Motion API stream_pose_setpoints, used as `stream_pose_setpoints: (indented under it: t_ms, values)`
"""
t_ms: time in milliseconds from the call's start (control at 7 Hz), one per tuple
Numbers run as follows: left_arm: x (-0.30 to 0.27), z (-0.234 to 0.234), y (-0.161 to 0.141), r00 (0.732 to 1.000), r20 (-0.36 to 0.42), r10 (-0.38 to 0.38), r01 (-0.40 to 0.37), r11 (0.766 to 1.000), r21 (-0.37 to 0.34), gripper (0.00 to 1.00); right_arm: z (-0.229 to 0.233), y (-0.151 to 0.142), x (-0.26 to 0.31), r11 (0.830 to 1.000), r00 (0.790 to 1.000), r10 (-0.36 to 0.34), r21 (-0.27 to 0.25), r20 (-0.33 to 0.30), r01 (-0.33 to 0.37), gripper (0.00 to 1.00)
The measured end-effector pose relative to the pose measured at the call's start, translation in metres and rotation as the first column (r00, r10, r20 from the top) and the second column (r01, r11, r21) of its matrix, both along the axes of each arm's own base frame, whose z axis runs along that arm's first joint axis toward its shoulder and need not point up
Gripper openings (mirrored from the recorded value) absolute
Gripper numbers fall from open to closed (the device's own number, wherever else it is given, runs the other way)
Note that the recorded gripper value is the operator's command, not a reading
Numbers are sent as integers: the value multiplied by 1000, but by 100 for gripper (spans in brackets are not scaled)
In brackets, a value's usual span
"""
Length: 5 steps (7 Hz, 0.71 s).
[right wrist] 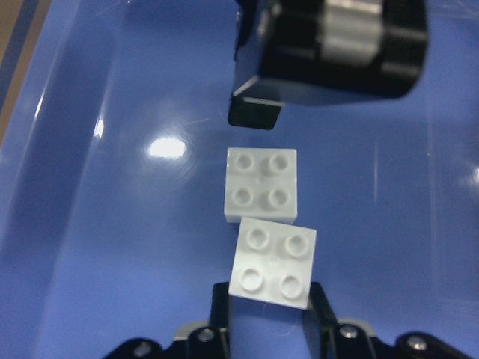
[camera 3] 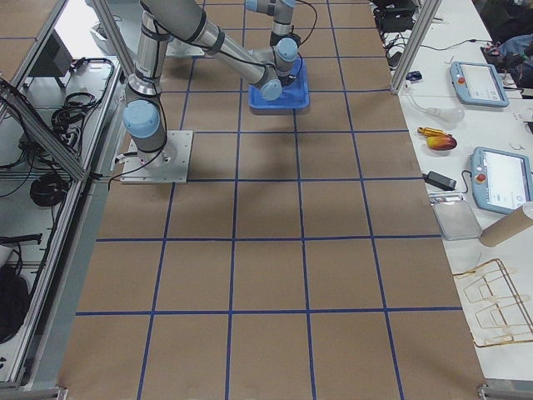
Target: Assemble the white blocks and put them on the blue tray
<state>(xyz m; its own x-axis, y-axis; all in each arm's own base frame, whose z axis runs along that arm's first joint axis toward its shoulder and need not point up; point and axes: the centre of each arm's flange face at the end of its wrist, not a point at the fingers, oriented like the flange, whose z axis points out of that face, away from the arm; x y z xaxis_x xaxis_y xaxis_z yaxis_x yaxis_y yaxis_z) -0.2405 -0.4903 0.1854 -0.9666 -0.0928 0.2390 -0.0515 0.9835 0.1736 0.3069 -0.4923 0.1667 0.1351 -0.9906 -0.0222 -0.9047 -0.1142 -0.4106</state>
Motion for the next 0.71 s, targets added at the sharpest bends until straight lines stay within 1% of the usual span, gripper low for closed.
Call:
stream_pose_setpoints:
  t_ms: [286, 429, 571, 714]
  values:
    - [1, 0, 0, 1000, 0, 0, 0, 1000, -1, 0, 0, 0, 0, 999, 1000, -31, 15, -1, 31, 75]
    - [1, 0, 0, 1000, 0, -1, 1, 1000, -1, 0, 2, 0, 0, 999, 999, -40, 16, -3, 40, 78]
    - [1, 0, 0, 1000, 0, -2, 2, 1000, -1, 0, 6, 0, -1, 998, 998, -55, 15, -9, 55, 84]
    - [1, 1, -1, 1000, 0, -4, 4, 1000, -3, 0, 15, -1, -4, 995, 995, -96, 20, -19, 97, 96]
